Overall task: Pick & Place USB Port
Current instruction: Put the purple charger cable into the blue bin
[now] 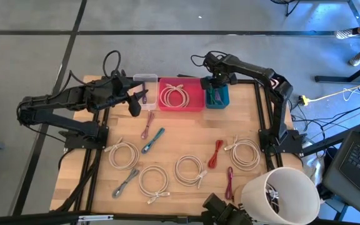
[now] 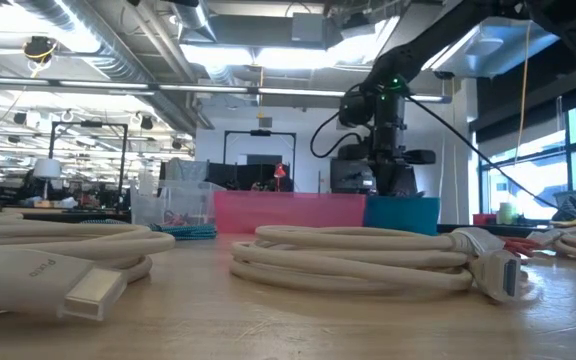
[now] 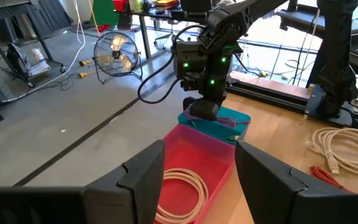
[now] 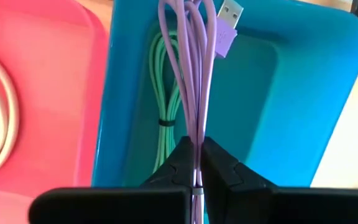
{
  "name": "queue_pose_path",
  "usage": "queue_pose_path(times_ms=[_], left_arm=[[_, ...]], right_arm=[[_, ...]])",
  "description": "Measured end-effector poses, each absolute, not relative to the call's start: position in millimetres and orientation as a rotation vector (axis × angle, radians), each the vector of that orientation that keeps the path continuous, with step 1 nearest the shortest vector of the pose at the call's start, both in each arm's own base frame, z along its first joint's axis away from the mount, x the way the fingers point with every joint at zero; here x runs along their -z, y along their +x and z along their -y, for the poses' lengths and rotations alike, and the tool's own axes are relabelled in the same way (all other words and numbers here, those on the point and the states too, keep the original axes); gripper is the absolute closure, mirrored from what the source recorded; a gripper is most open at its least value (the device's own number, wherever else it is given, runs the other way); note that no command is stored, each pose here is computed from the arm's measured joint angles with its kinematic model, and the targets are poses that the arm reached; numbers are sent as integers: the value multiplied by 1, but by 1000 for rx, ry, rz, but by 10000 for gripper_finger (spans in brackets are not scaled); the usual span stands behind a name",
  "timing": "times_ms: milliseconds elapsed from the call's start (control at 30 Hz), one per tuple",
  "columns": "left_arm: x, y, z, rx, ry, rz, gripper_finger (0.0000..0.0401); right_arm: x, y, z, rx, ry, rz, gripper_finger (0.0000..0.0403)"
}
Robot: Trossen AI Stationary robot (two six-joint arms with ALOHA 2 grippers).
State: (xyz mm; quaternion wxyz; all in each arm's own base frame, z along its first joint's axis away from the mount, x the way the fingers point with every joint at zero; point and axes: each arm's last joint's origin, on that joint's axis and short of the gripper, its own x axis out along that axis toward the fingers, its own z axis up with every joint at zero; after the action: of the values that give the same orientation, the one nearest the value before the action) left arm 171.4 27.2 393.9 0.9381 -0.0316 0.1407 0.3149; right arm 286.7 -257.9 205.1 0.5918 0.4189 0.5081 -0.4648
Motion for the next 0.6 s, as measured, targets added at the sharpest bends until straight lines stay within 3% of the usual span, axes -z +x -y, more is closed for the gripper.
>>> queue_pose_path(times_ms=[600], left_arm=[[-389, 169, -27, -648, -67, -342, 212]], right_arm=[[-167, 298, 262, 1051, 974, -1275, 393]])
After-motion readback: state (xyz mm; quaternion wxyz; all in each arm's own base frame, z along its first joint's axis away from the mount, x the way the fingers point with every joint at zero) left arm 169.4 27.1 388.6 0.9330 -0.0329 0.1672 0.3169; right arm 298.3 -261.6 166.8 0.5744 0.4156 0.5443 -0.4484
